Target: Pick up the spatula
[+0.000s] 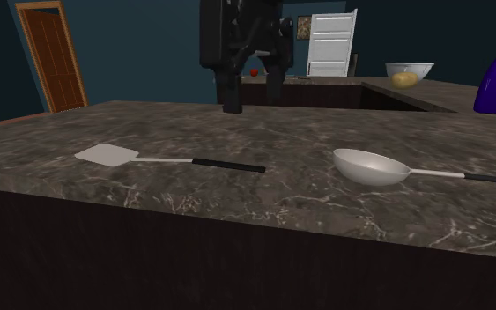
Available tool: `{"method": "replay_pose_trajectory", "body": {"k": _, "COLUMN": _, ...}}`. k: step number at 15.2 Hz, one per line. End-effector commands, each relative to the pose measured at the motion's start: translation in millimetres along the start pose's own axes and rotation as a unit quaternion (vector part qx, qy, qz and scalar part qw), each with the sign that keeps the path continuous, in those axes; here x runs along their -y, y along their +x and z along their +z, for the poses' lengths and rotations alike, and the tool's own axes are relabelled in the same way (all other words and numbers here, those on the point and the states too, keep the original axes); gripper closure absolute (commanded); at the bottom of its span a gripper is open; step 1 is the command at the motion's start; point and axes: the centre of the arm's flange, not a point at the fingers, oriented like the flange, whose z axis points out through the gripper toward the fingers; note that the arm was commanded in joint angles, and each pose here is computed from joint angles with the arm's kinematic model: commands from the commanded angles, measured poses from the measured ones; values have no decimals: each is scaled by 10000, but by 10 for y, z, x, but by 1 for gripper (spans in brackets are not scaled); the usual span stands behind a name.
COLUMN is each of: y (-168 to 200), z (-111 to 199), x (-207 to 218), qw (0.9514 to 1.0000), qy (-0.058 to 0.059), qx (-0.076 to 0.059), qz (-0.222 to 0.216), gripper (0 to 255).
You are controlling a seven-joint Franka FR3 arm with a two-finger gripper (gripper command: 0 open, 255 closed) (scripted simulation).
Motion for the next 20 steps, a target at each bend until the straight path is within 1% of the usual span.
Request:
{"method": "replay_pose_trajectory", "body": {"k": 1, "y": 250, "z": 84, "x": 37, "qw": 9993, "qy": -42, "qx": 26, "qz": -381, "gripper": 0}}
{"method": "replay_pose_trajectory", "body": {"k": 3, "y": 509, "z": 140, "x": 106, "qw": 9972, "qy": -85, "qx": 53, "qz": -747, "gripper": 0}}
{"method": "replay_pose_trajectory", "body": {"k": 5, "y": 762, "z": 197, "x": 193, "qw": 9937, "qy": -128, "qx": 79, "qz": -1113, "gripper": 0}}
{"method": "replay_pose_trajectory", "body": {"k": 7, "y": 1008, "z": 257, "x": 298, "qw": 9888, "qy": -171, "qx": 106, "qz": -1477, "gripper": 0}}
{"method": "replay_pose_trajectory", "body": {"k": 9, "y": 1244, "z": 319, "x": 421, "qw": 9826, "qy": -213, "qx": 132, "qz": -1839, "gripper": 0}}
{"method": "replay_pose_trajectory", "body": {"k": 10, "y": 1317, "z": 340, "x": 463, "qw": 9804, "qy": -226, "qx": 140, "qz": -1953, "gripper": 0}}
{"method": "replay_pose_trajectory", "body": {"k": 17, "y": 1333, "z": 709, "x": 454, "qw": 9804, "qy": -226, "qx": 140, "qz": -1953, "gripper": 0}}
{"method": "replay_pose_trajectory", "body": {"k": 19, "y": 1334, "z": 739, "x": 453, "qw": 9804, "qy": -226, "qx": 140, "qz": -1953, "gripper": 0}}
{"method": "replay_pose_trajectory", "body": {"k": 20, "y": 1334, "z": 737, "x": 455, "qw": 9804, "qy": -226, "qx": 140, "qz": -1953, "gripper": 255}}
